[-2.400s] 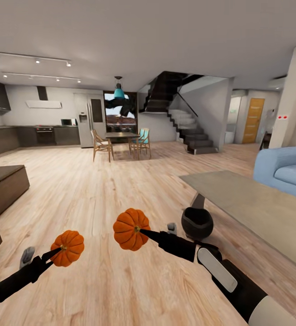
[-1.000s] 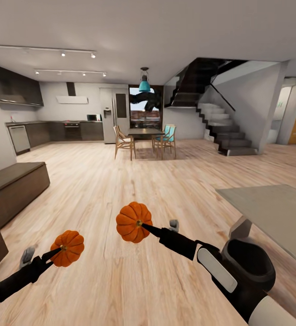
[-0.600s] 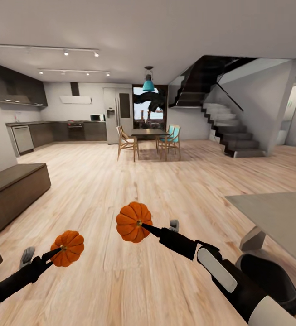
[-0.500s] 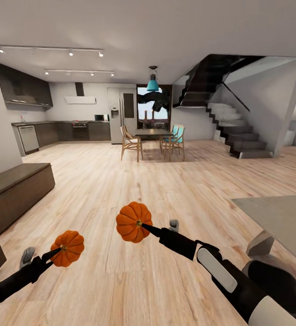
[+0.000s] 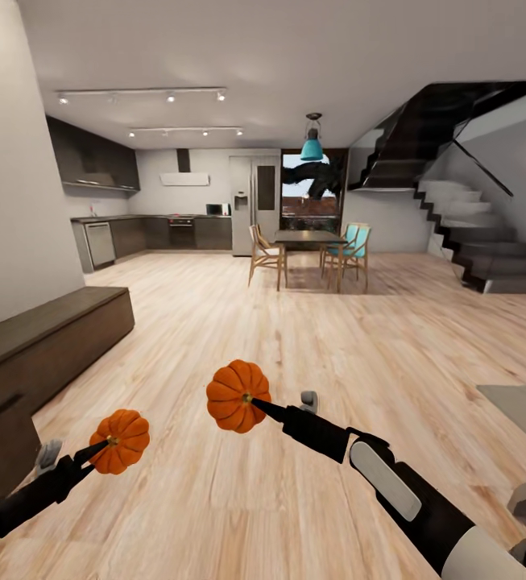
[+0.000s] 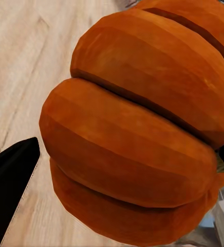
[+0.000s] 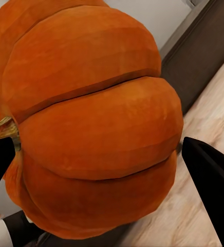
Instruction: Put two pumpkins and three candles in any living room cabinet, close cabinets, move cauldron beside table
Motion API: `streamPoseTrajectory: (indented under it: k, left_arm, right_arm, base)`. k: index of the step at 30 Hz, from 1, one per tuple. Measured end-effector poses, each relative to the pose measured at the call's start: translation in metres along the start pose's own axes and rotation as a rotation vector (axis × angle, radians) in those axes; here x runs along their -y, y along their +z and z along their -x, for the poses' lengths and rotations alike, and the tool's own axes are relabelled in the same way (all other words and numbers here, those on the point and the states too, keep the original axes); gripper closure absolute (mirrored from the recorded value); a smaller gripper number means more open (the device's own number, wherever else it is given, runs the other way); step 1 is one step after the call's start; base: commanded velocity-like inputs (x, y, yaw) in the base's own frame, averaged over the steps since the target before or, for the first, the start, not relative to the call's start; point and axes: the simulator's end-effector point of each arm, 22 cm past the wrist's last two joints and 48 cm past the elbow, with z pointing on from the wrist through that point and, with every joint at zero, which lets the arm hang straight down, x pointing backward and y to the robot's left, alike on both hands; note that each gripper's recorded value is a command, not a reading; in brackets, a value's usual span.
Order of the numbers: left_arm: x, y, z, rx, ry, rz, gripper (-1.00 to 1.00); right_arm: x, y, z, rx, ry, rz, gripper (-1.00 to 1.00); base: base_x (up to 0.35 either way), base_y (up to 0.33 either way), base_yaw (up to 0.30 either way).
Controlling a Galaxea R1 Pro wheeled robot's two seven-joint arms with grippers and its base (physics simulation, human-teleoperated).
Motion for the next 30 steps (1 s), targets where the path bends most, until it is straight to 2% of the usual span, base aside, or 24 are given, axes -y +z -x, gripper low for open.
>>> streamPoseTrajectory:
  k: [19,30]
  left_arm:
    - [0.002,0.001,0.000,0.005,-0.007,-0.009,1.00]
    - [0.019,-0.004,0.008,0.017,0.016,-0.032,1.00]
  right_arm:
    - [0.001,0.000,0.000,0.001,0.003,-0.001,1.00]
    - [-0.020,-0.001,0.009,0.007,-0.025,0.016,1.00]
  base:
    - [0.005,-0.001,0.284]
    - [0.000,0.000,0.268]
